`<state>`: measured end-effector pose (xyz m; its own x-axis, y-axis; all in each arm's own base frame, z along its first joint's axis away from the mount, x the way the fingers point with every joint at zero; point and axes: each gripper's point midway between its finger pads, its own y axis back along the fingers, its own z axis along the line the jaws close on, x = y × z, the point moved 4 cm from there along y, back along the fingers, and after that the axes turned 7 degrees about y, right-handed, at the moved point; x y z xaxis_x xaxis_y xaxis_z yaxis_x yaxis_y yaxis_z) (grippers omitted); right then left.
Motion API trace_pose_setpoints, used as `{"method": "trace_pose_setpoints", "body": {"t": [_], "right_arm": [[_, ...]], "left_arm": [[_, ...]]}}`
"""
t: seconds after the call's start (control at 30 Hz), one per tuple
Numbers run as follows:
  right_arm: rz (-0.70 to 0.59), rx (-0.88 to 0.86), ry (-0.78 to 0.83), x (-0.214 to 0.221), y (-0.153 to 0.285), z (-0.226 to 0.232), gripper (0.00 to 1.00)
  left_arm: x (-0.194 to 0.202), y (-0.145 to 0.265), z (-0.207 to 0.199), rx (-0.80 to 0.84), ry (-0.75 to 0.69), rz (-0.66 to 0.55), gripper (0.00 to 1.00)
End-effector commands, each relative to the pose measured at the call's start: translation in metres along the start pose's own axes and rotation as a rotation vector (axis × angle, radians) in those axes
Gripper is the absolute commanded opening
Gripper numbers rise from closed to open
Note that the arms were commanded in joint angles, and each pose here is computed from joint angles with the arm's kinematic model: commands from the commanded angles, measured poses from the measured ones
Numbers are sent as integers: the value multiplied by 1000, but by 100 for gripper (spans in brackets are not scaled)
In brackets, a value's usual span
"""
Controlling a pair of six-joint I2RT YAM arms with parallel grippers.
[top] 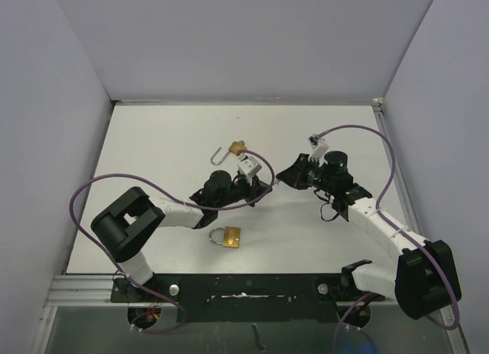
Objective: Unlock with the key
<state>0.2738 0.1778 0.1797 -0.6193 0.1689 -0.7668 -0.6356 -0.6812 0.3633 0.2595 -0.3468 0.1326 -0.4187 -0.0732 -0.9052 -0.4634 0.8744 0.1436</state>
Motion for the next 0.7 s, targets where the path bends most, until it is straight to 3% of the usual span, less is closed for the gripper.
{"method": "trace_pose_setpoints", "body": {"t": [0.0, 0.33, 0.67], "right_arm": [[-44, -37, 31, -9, 5, 9, 0], [-46, -41, 19, -7, 4, 9, 0], [-41, -47, 17, -6, 1, 11, 0]], "left_arm": [[-41, -6, -11, 37, -17, -116, 0], [-50, -11, -18, 83, -11, -147, 0], [-53, -12, -23, 116, -14, -159, 13]]}}
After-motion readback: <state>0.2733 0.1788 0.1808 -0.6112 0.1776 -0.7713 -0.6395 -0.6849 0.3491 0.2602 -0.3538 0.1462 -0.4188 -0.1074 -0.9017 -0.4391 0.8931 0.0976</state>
